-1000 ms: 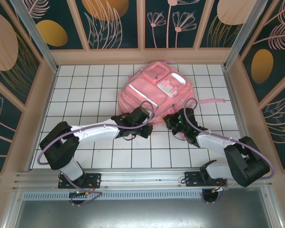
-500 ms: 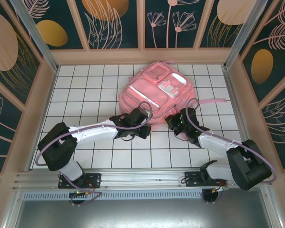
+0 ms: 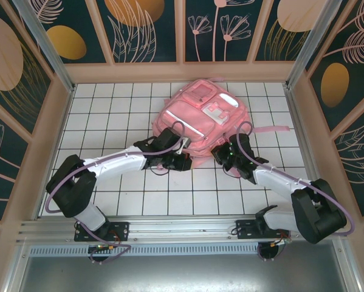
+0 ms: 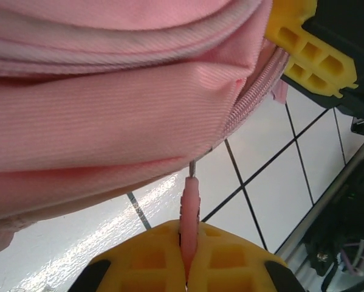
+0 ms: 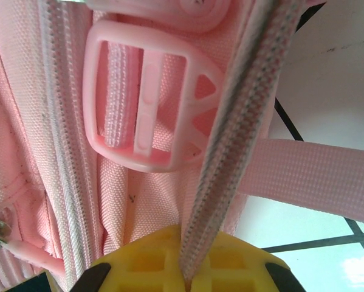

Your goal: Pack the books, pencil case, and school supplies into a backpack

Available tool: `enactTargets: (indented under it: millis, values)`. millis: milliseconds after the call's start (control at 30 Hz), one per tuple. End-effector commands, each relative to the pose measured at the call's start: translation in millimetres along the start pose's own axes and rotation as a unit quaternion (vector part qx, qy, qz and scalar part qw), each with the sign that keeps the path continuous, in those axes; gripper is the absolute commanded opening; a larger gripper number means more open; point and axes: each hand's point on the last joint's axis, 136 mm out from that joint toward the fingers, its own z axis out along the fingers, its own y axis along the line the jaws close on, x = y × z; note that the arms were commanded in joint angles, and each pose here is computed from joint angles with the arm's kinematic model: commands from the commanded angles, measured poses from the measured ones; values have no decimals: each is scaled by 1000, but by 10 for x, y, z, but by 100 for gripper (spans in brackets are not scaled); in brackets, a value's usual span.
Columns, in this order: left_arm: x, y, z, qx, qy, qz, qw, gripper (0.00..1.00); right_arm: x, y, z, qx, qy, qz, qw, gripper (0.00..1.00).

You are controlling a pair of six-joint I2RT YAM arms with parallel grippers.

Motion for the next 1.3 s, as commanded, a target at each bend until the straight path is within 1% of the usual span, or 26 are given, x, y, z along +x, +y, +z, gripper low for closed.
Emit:
enactTargets:
  millis: [0, 167, 267, 333, 367, 533, 700, 733, 900, 1000, 1233, 1267]
  values:
    - [-24, -3, -68, 15, 11, -25, 1000, 0, -169, 23, -31, 10, -33, -19, 999, 0]
    - [14, 126, -4, -11, 20, -19, 1000, 0, -175, 55, -41, 13, -33, -34, 999, 0]
    - [18, 77, -15, 1, 21, -5, 1000, 0, -156, 119, -43, 3, -26, -44, 999, 0]
    - [-24, 40, -35, 8, 11, 2, 1000, 6, -129, 158, -31, -4, -18, -46, 999, 0]
    - [-43, 42, -31, 7, 7, 3, 1000, 7, -110, 186, -24, -10, -14, -45, 999, 0]
    - [-78, 101, 54, 3, -5, 1, 1000, 11, -4, 316, 7, -36, 8, -41, 998, 0]
    - [-164, 69, 27, 12, -33, 7, 999, 14, 2, 372, -20, -46, 9, -36, 998, 0]
    - [-93, 132, 51, 8, -28, 2, 1000, 14, 1, 379, -25, -47, 8, -35, 998, 0]
    - [-96, 107, 42, 25, -46, 1, 999, 17, 13, 396, -25, -50, 12, -31, 998, 0]
    - [-91, 83, 39, 43, -59, 0, 997, 15, 18, 392, -20, -50, 13, -30, 998, 0]
    - [-185, -24, -92, 59, -93, 21, 994, 0, 10, 374, -11, -45, 12, -31, 998, 0]
    - [-201, -27, -115, 57, -98, 22, 993, 0, 2, 365, -11, -42, 10, -32, 999, 0]
